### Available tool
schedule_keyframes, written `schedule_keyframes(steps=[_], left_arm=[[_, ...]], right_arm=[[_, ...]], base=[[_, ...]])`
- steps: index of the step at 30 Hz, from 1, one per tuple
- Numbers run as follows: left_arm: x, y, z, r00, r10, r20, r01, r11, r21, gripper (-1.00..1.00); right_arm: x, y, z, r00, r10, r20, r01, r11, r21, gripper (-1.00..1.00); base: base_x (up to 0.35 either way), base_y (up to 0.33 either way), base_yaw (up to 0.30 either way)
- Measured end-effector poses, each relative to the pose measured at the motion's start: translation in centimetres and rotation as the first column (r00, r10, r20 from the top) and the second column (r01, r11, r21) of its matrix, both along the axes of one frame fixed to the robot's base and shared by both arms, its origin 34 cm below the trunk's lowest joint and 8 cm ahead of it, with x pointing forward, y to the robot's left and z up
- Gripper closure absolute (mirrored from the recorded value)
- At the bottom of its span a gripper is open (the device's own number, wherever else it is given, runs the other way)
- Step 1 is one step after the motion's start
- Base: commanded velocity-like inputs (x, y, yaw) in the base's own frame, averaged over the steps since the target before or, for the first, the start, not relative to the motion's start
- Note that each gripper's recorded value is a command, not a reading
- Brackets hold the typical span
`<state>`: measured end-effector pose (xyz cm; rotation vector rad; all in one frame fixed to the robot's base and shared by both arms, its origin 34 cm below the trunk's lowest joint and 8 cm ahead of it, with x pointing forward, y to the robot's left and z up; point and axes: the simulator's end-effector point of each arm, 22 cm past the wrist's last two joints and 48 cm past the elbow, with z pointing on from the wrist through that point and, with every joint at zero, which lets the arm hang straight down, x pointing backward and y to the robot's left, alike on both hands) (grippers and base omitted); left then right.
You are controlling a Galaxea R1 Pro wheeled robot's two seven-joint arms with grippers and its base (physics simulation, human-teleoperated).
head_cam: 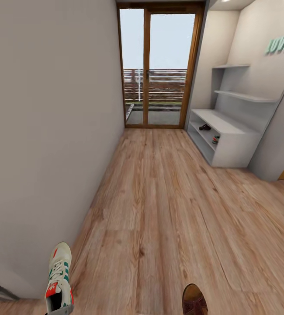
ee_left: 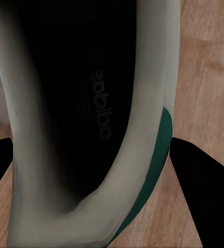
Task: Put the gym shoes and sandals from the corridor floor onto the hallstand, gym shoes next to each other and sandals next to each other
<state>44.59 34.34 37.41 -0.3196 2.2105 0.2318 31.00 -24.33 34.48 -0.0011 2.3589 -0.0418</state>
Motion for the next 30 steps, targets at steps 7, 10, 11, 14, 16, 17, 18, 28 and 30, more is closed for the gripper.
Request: schedule_keyframes(steps=[7,10,11,14,16,17,18,28,30], left_arm=[[0.00,-0.09,-0.01,1.000,0.000,0.000,0.000,1.000,-0.001,1.00],[-0.01,-0.10,-0.02,1.000,0.000,0.000,0.000,1.000,-0.001,1.00],[0.00,-0.10,-0.01,1.000,0.000,0.000,0.000,1.000,-0.001,1.00],[-0.01,-0.11,-0.02,1.000,0.000,0.000,0.000,1.000,-0.002,1.00],[0.00,-0.09,-0.02,1.000,-0.002,-0.001,0.002,1.000,0.000,1.00],[0.01,-0.14,-0.02,1.000,-0.006,-0.001,0.006,1.000,0.000,1.00],[0.04,-0.24,-0.03,1.000,-0.013,-0.002,0.013,1.000,0.002,1.00],[0.10,-0.35,-0.02,1.000,-0.026,-0.004,0.026,1.000,0.007,1.00],[0.09,-0.32,-0.02,1.000,-0.025,-0.004,0.025,1.000,0.007,1.00]], right_arm=[[0.03,-0.14,0.01,1.000,-0.006,0.001,0.006,1.000,-0.002,1.00],[0.02,-0.13,0.01,1.000,-0.005,0.001,0.005,1.000,-0.002,1.00],[0.02,-0.13,0.01,1.000,-0.005,0.001,0.005,1.000,-0.002,1.00],[0.02,-0.11,0.01,1.000,-0.004,0.001,0.004,1.000,-0.001,1.00],[0.03,-0.07,0.01,1.000,-0.003,0.001,0.003,1.000,-0.001,1.00],[0.02,-0.06,0.01,1.000,-0.002,0.001,0.002,1.000,-0.001,1.00],[0.02,-0.05,0.01,1.000,-0.002,0.001,0.002,1.000,0.000,1.00],[-0.04,-0.02,-0.01,1.000,-0.001,-0.001,0.001,1.000,0.000,1.00],[-0.04,-0.02,-0.01,1.000,-0.001,-0.001,0.001,1.000,0.000,1.00]], base=[[0.336,0.000,0.000],[0.337,-0.007,0.000],[0.328,-0.063,0.000],[0.315,-0.096,0.000],[0.304,-0.121,0.000],[0.301,-0.129,0.000],[0.301,-0.131,0.000],[0.310,-0.128,0.000],[0.324,-0.116,0.000]])
